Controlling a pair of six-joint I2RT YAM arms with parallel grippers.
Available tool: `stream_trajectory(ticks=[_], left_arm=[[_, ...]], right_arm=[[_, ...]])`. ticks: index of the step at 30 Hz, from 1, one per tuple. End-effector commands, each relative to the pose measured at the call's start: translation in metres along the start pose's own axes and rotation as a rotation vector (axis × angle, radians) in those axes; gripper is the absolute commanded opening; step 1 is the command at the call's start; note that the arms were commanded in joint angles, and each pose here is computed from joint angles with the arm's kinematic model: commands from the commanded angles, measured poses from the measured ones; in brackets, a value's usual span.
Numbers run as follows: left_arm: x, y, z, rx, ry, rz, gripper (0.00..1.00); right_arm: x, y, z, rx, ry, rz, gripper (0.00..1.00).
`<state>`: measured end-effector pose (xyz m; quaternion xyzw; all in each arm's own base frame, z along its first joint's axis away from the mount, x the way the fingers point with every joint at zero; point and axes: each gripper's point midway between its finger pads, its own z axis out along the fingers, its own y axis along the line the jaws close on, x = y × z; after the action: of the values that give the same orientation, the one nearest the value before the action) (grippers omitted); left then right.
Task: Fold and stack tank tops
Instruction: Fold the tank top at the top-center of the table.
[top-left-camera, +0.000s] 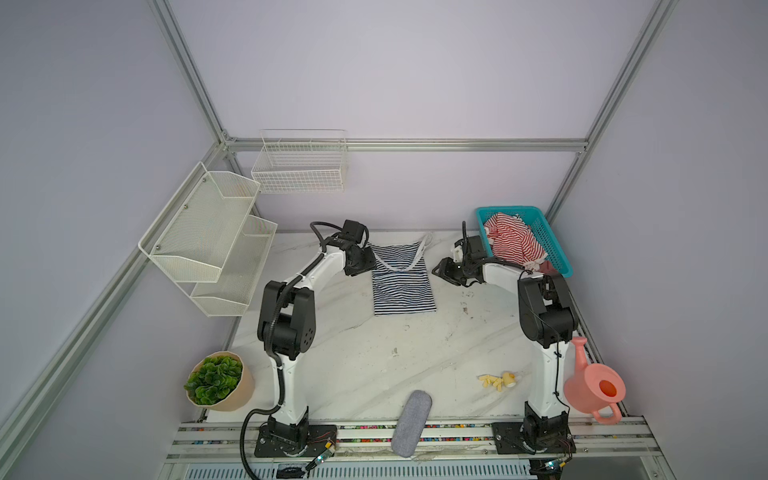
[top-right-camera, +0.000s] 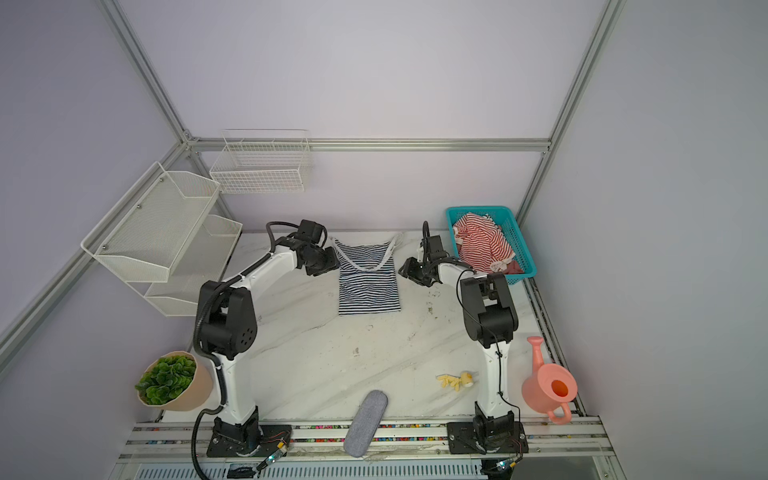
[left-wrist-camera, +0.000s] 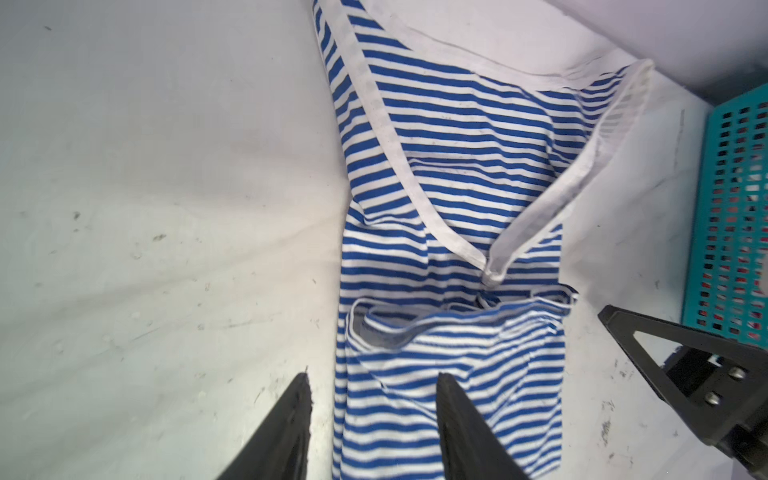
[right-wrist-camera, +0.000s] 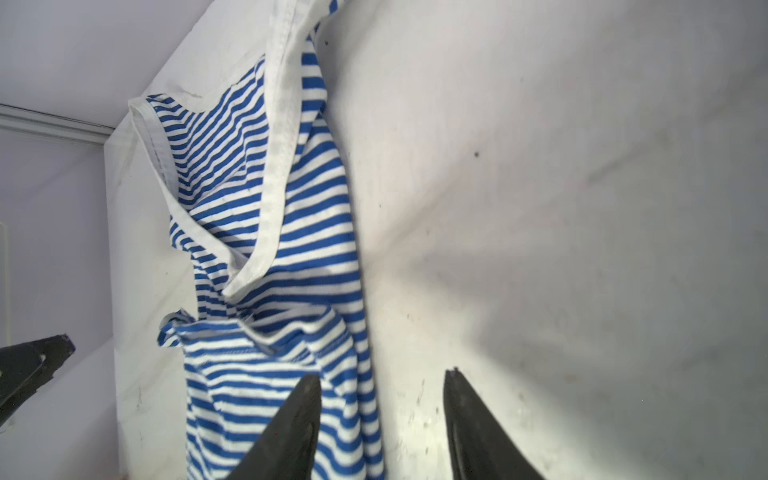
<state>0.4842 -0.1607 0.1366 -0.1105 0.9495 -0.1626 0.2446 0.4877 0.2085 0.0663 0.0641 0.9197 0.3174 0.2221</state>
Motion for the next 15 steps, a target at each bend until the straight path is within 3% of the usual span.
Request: stream_trajectory(ticks=[1, 9, 15], left_arm=[[0.028, -0.008, -0.026, 0.008, 0.0, 0.042, 0.5], [0.12, -0.005, -0.003, -0.033, 0.15, 0.085, 0.49], [0.143, 0.007, 0.017, -0.065, 0.196, 0.039, 0.49]], right_arm=[[0.01, 0.015, -0.027, -0.033, -0.028, -0.061, 0.54], [0.059, -0.005, -0.046, 0.002, 0.03, -0.064, 0.51], [0.081, -0.005, -0.039, -0.024, 0.077, -0.048, 0.49]])
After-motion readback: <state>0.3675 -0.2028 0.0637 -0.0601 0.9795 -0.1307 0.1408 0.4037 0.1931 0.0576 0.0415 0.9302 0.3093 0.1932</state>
